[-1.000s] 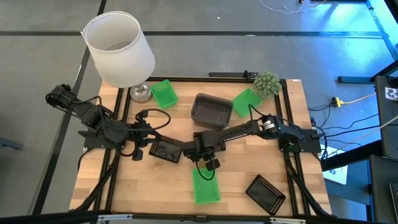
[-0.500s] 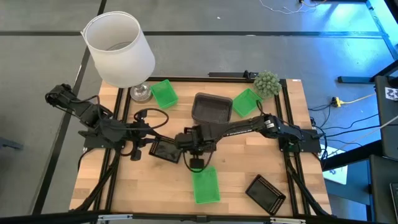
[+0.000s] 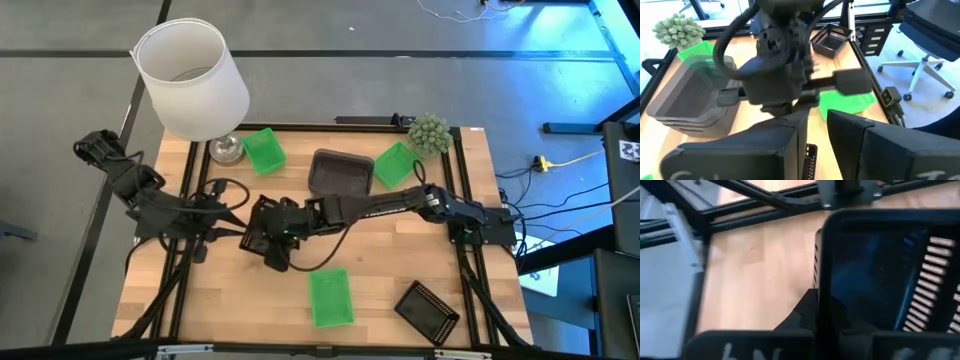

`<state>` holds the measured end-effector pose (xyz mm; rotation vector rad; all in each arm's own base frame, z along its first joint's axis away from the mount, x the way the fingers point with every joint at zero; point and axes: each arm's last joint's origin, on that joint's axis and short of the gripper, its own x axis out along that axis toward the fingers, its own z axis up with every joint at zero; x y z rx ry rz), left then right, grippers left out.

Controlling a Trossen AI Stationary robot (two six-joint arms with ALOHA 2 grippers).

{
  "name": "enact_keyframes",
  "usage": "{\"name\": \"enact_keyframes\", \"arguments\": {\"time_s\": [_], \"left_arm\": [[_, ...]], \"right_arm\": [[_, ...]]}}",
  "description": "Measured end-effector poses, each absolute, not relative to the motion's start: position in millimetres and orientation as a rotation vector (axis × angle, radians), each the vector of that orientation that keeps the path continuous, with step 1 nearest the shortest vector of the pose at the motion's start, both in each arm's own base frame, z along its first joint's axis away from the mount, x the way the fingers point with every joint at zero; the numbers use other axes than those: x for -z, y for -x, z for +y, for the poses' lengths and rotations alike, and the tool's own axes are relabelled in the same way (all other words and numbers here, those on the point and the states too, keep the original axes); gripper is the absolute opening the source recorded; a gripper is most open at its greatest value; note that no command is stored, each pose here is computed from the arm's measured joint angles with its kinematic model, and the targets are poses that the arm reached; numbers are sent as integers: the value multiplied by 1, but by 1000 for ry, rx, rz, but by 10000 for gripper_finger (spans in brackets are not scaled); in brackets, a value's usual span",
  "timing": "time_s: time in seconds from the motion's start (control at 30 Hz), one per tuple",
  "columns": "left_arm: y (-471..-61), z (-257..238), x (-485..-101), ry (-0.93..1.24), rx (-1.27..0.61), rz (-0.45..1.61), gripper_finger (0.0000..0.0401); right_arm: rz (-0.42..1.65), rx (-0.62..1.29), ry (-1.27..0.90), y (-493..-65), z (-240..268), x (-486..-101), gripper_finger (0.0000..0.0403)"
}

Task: Stack baskets by color
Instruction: Stack the middle black basket on top of the left black basket

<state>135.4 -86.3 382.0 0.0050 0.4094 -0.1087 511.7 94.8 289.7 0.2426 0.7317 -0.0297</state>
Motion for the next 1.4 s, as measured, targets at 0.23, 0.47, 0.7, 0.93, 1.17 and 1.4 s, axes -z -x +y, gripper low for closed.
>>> {"name": "enact_keyframes", "arguments": {"time_s": [0.23, 0.47, 0.7, 0.93, 1.17, 1.4], "left_arm": [[-133, -87, -383, -12, 103, 401, 66], [-133, -88, -382, -14, 104, 402, 66], [-133, -88, -382, -14, 104, 402, 66], [-133, -88, -382, -14, 105, 402, 66], [-133, -88, -382, -14, 105, 402, 66], [-133, -88, -382, -14, 105, 402, 66]], "right_arm": [[728, 37, -187, -519, 93, -278, 0], [793, -7, -192, -525, 96, -253, 0], [843, -21, -136, -523, 95, -247, 0], [897, -22, -107, -519, 95, -243, 0], [895, -24, -103, -519, 95, -246, 0], [788, -38, -119, -521, 95, -264, 0]]}}
